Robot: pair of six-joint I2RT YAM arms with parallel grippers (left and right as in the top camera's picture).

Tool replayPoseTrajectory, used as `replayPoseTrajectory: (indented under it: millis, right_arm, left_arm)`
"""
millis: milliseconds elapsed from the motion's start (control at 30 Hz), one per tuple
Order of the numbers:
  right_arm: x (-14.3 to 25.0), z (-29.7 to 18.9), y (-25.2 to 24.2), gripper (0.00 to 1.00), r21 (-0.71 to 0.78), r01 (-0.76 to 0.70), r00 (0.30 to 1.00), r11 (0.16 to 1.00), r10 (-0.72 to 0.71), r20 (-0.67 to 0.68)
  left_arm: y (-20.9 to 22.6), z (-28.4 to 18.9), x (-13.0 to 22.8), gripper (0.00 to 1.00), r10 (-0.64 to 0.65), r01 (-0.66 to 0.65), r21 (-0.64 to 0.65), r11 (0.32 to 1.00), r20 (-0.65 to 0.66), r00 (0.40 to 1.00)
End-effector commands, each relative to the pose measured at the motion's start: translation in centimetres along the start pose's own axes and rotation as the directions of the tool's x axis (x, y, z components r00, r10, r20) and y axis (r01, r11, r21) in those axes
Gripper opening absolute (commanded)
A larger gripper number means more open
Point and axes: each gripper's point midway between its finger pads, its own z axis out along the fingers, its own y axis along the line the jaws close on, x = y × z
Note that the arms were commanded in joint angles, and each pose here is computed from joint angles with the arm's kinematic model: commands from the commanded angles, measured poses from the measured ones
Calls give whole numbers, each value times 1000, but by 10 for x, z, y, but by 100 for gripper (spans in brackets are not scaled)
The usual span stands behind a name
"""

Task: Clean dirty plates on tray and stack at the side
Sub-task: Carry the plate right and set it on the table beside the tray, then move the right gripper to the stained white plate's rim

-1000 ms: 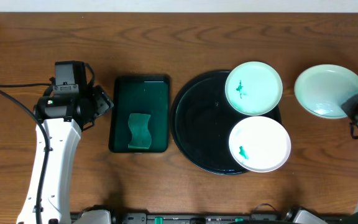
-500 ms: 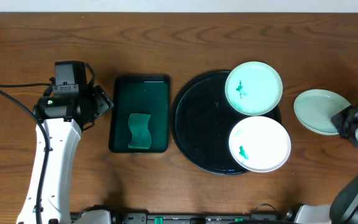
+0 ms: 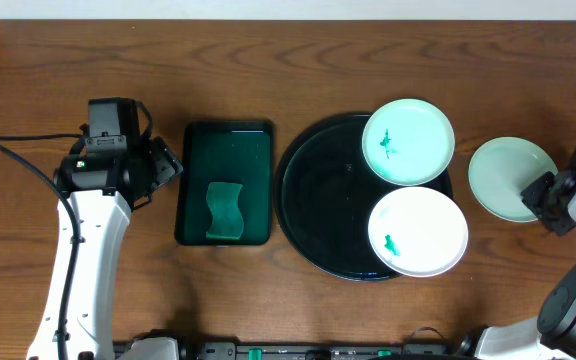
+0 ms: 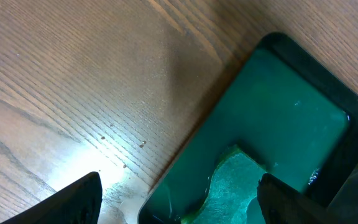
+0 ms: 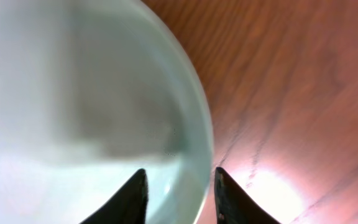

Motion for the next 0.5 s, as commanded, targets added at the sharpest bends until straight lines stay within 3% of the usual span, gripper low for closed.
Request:
replayPoseTrajectory:
  millis: [0, 233, 467]
  right_arm:
    - [-10, -18, 25, 40, -108, 69, 998, 992, -68, 6]
    - [-4, -73, 76, 48, -229, 267, 964, 936, -263, 50]
    - [65, -101, 120, 51, -302, 506, 849, 808, -529, 8]
  left_arm:
    - [1, -2, -3, 80, -2, 2, -4, 1000, 9, 1000]
    - [1, -2, -3, 80, -2, 2, -4, 1000, 9, 1000]
    - [1, -2, -3, 80, -2, 2, -4, 1000, 9, 1000]
